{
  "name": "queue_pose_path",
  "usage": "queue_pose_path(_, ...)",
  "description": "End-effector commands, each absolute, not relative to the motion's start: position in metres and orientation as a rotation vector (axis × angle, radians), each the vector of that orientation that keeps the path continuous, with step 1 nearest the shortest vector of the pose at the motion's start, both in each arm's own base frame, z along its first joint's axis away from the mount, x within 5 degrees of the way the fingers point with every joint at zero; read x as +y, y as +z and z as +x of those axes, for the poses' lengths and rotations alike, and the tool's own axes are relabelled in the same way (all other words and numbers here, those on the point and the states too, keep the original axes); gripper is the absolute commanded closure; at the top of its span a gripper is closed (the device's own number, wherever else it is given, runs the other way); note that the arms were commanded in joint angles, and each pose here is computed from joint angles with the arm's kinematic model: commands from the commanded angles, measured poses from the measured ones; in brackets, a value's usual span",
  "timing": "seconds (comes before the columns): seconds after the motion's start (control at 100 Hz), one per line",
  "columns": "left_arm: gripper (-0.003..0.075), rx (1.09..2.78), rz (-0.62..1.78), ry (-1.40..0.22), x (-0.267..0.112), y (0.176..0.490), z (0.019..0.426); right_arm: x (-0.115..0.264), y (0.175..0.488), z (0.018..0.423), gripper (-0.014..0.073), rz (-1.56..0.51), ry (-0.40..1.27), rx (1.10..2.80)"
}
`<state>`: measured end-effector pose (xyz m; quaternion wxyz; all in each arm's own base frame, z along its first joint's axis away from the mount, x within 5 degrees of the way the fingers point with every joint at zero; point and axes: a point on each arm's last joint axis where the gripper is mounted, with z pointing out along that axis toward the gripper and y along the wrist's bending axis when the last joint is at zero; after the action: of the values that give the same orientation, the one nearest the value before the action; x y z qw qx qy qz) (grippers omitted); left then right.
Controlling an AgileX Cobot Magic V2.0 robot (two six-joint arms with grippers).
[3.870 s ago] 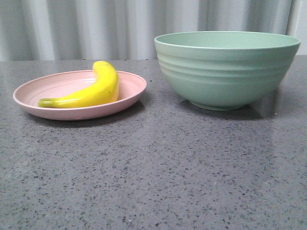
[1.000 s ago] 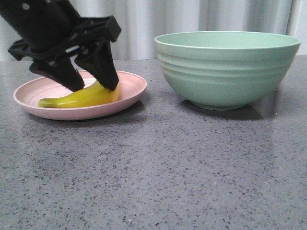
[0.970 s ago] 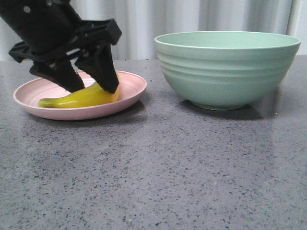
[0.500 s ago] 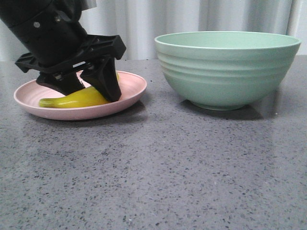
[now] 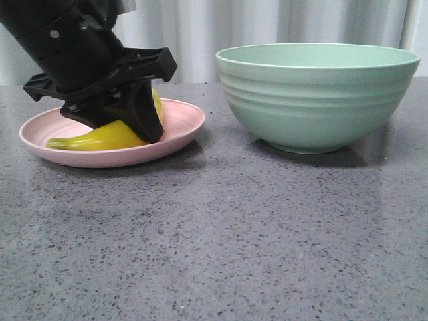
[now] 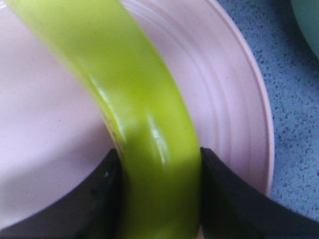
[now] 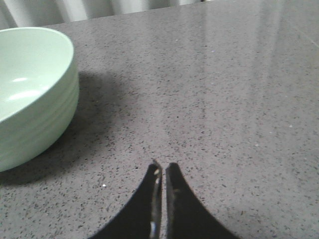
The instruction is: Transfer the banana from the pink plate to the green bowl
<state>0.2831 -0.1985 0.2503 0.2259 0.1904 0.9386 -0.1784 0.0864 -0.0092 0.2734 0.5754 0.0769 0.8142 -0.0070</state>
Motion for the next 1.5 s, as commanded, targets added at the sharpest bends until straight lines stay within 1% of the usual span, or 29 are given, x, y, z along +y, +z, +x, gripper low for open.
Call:
queue_pose_path(0.0,0.0739,2.552,0.534,-0.525,-0.201,0.271,0.280,-0.008,0.295,0.089,0.0674,0.154,-0.009,1.823)
queue_pose_path(0.12,0.0739,2.524,0.564,-0.506,-0.200,0.285,0.280,-0.004,0.305,0.086,0.0674,0.114,0.016,1.845)
queue_pose_path(0.3,0.0739,2.390,0.574,-0.535,-0.193,0.328,0.270,0.001,0.332,0.082,0.0672,0.054,0.051,1.832)
queue_pose_path(0.35,0.0739,2.350,0.582,-0.542,-0.190,0.339,0.264,0.002,0.340,0.084,0.0653,0.032,0.060,1.855)
queue_pose_path(0.4,0.0739,2.310,0.594,-0.547,-0.187,0.350,0.257,0.005,0.347,0.086,0.0616,0.007,0.079,1.886)
queue_pose_path(0.45,0.0739,2.266,0.622,-0.551,-0.185,0.361,0.249,0.008,0.356,0.091,0.0559,-0.015,0.111,1.904)
queue_pose_path(0.57,0.0739,2.200,0.733,-0.556,-0.188,0.375,0.229,0.020,0.373,0.108,0.0361,-0.058,0.239,1.953)
queue_pose_path(0.62,0.0739,2.184,0.775,-0.566,-0.192,0.378,0.222,0.027,0.379,0.117,0.0298,-0.075,0.298,1.970)
queue_pose_path(0.71,0.0739,2.156,0.843,-0.594,-0.202,0.380,0.208,0.041,0.389,0.136,0.0234,-0.109,0.400,2.000)
queue_pose_path(0.87,0.0739,2.101,0.941,-0.649,-0.224,0.381,0.189,0.070,0.406,0.171,0.0221,-0.162,0.556,2.016)
queue_pose_path(0.99,0.0739,2.056,0.974,-0.678,-0.234,0.384,0.180,0.090,0.414,0.198,0.0160,-0.185,0.618,2.000)
queue_pose_path(1.06,0.0739,2.053,0.974,-0.680,-0.234,0.383,0.180,0.101,0.416,0.214,0.0151,-0.183,0.659,2.018)
queue_pose_path(1.24,0.0739,2.072,0.980,-0.679,-0.237,0.379,0.182,0.122,0.410,0.251,0.0153,-0.138,0.769,2.098)
queue_pose_path(1.49,0.0739,2.078,0.981,-0.679,-0.238,0.378,0.182,0.136,0.393,0.283,0.0153,-0.116,0.790,2.170)
